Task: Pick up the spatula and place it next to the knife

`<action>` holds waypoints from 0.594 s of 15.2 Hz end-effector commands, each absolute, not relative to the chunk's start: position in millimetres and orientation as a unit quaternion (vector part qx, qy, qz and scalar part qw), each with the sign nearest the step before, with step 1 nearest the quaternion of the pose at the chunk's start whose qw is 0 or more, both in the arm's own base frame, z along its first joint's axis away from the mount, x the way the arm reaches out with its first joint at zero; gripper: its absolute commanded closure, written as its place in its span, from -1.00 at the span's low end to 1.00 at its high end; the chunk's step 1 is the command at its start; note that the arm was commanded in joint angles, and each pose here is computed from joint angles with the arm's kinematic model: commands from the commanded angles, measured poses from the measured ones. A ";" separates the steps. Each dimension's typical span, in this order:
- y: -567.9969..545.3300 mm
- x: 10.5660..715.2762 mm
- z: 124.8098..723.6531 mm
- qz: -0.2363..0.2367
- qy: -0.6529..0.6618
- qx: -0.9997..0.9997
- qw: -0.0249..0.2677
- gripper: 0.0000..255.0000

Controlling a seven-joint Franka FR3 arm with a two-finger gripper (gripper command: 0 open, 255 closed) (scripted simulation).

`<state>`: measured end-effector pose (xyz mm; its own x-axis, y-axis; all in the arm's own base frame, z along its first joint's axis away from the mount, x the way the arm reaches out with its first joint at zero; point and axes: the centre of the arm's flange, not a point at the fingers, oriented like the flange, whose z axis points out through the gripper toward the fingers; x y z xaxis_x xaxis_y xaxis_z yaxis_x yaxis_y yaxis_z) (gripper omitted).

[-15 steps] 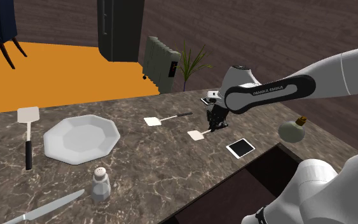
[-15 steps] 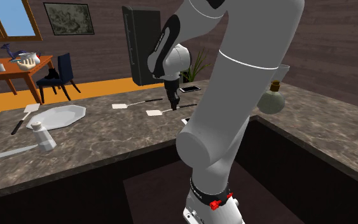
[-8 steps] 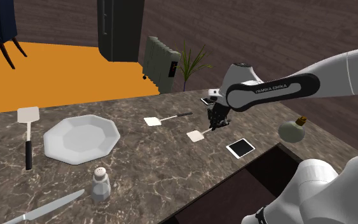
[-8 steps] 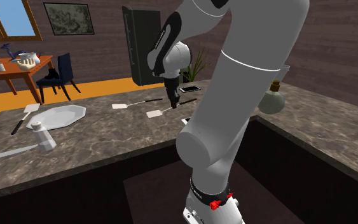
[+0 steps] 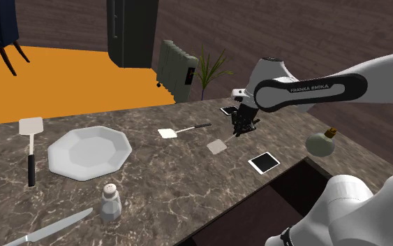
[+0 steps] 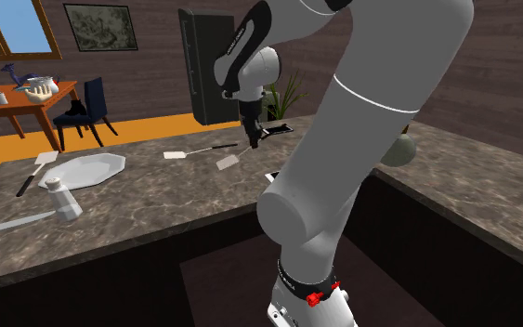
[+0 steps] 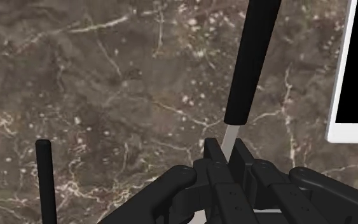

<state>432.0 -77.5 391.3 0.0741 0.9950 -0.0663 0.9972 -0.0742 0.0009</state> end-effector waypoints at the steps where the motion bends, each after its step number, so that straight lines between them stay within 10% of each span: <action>1: -77.5 432.4 401.8 -0.024 0.680 0.732 0.023 1.00; 9: -24.8 429.1 422.6 -0.024 0.680 0.732 0.023 1.00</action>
